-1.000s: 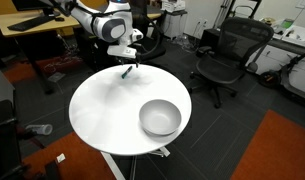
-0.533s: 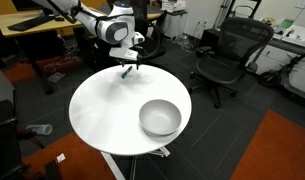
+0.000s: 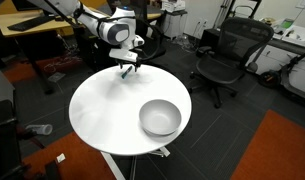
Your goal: Place the marker inside the grey bowl
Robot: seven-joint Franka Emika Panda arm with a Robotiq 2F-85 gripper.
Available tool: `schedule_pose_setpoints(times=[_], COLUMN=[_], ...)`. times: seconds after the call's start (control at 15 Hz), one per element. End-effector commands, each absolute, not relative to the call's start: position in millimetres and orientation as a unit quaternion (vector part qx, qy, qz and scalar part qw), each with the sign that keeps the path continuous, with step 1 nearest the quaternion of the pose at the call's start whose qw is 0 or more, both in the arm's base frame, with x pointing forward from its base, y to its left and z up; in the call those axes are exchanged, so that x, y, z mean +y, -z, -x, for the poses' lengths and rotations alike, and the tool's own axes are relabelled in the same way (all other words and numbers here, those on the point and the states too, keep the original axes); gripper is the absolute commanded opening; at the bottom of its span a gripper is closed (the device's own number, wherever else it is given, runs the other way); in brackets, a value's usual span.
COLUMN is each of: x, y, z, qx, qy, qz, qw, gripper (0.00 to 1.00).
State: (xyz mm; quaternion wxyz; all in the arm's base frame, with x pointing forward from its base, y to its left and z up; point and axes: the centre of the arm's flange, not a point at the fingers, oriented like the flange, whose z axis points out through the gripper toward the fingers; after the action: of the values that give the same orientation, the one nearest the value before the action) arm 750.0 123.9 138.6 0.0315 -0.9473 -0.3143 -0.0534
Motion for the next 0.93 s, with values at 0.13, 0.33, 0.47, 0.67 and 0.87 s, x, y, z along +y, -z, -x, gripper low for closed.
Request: schedule_pose_setpoints(times=[0.13, 0.33, 0.47, 0.67, 0.87], x=[129.0, 129.4, 129.6, 129.6, 128.4], y=[-132.2, -130.1, -129.4, -130.5, -136.0], z=[-764.7, -766.5, -767.4, -769.5, -769.5], qx=[-0.319, -0.319, -0.319, -0.318, -0.314], qy=[0.040, 0.040, 0.042, 0.046, 0.050], qz=[0.946, 0.946, 0.946, 0.946, 0.947], qw=[0.040, 0.041, 0.041, 0.042, 0.037], gripper=[0.72, 0.50, 0.34, 0.12, 0.02])
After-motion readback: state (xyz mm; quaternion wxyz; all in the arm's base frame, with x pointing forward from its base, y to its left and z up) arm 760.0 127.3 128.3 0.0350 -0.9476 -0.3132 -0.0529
